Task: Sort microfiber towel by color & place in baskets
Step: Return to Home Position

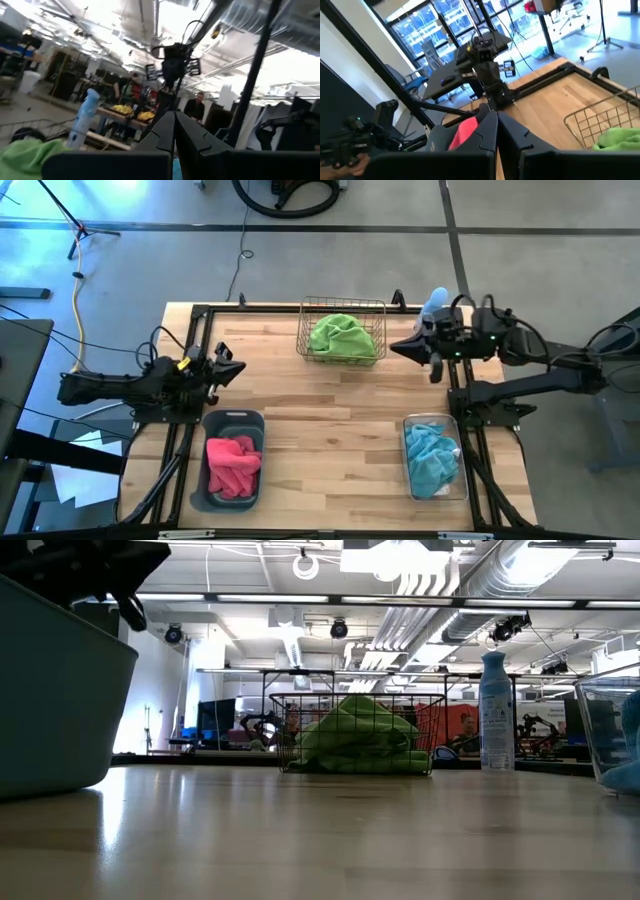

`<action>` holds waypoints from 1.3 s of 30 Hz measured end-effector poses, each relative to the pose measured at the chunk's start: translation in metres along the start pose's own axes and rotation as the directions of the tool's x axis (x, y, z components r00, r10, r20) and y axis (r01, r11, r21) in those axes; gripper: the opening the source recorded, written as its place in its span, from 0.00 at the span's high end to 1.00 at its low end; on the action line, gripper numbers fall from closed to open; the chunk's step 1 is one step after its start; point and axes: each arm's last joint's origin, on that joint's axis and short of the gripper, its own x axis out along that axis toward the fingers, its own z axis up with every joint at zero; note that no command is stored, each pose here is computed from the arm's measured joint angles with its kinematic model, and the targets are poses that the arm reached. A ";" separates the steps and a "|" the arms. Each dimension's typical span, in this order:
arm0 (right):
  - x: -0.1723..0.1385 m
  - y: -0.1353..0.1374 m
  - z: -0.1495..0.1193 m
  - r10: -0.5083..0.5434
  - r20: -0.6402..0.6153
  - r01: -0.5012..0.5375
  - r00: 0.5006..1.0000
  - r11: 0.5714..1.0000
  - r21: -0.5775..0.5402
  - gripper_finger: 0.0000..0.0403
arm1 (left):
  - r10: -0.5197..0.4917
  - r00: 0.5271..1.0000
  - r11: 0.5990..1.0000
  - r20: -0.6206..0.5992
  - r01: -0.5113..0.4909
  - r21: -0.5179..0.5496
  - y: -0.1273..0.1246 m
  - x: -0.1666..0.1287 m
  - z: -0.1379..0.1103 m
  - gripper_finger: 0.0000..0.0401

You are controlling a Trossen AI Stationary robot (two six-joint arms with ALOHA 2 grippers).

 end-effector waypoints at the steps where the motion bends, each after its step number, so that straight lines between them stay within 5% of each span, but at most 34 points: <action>1: -0.003 0.001 0.001 0.004 0.008 -0.004 1.000 1.000 -0.010 1.00 | 0.009 1.000 1.000 -0.003 -0.009 -0.001 0.000 0.000 0.000 1.00; 14: -0.038 0.000 -0.008 0.037 -0.023 -0.039 0.999 0.995 -0.096 1.00 | 0.022 1.000 0.996 -0.014 -0.023 -0.082 0.001 -0.003 -0.001 1.00; 22: -0.030 -0.021 -0.052 0.100 -0.023 -0.103 0.995 0.986 -0.131 1.00 | 0.040 0.998 0.993 -0.044 -0.045 -0.109 0.002 -0.003 -0.004 1.00; 30: -0.054 -0.040 -0.098 0.201 0.049 -0.195 0.978 0.976 -0.101 1.00 | 0.005 0.998 0.991 -0.056 -0.013 -0.134 0.001 -0.003 -0.004 1.00; 39: -0.073 -0.056 -0.129 0.186 0.183 -0.152 0.965 0.971 -0.185 1.00 | 0.010 0.998 0.991 -0.068 -0.019 -0.132 0.002 -0.003 -0.005 1.00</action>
